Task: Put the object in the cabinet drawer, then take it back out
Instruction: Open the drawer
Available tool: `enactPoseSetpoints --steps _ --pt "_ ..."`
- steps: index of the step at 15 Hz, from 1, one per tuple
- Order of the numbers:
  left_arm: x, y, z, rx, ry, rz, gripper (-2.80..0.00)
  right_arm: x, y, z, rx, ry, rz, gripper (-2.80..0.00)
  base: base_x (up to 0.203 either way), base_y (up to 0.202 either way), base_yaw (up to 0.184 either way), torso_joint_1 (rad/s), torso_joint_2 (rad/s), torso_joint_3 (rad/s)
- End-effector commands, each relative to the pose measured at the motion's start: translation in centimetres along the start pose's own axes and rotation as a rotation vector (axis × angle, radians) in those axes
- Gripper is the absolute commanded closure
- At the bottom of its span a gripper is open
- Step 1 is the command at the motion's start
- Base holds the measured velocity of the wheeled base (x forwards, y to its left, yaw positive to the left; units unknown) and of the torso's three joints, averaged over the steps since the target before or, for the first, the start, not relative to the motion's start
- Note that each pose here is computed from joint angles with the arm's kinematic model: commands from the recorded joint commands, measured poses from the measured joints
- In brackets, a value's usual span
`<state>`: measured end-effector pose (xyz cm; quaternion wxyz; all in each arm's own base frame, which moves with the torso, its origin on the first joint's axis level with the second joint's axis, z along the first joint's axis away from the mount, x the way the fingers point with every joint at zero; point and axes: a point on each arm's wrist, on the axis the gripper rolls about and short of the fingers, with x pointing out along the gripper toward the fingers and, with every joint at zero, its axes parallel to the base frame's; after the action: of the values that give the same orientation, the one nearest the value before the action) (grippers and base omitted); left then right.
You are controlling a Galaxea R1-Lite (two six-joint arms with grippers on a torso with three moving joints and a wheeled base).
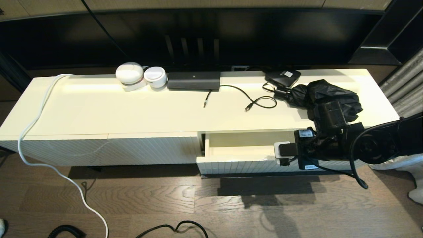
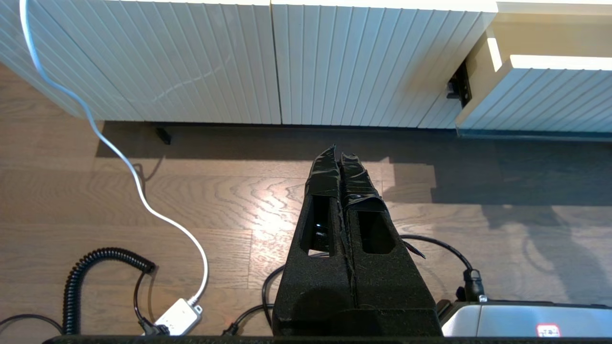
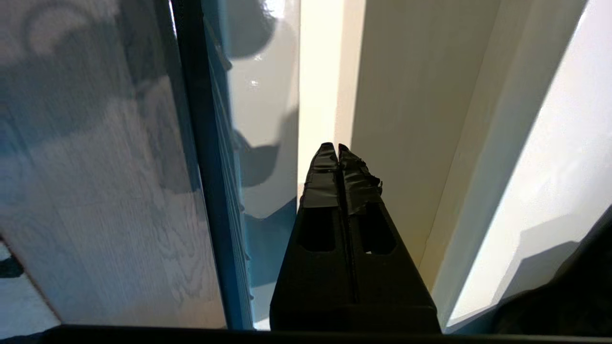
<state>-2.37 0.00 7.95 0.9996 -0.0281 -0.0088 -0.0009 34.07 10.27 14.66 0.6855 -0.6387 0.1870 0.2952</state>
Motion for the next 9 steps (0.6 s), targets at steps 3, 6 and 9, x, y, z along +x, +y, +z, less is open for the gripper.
enactPoseSetpoints --steps 3,6,9 --pt "0.0 0.0 0.0 -0.001 0.001 0.0 0.0 -0.3 0.9 0.0 -0.012 0.0 0.025 0.0 0.0 0.0 0.0 0.0 0.0 0.0" --pt "0.0 0.0 0.0 -0.001 0.001 -0.002 0.0 -0.7 2.4 -0.1 -0.017 0.005 0.069 0.0 0.0 0.0 0.0 0.0 0.0 0.0" --pt "0.0 0.0 0.0 -0.001 0.001 0.001 0.0 -1.2 3.1 0.0 -0.023 -0.001 0.082 0.0 0.0 0.0 0.0 0.0 0.0 0.0"
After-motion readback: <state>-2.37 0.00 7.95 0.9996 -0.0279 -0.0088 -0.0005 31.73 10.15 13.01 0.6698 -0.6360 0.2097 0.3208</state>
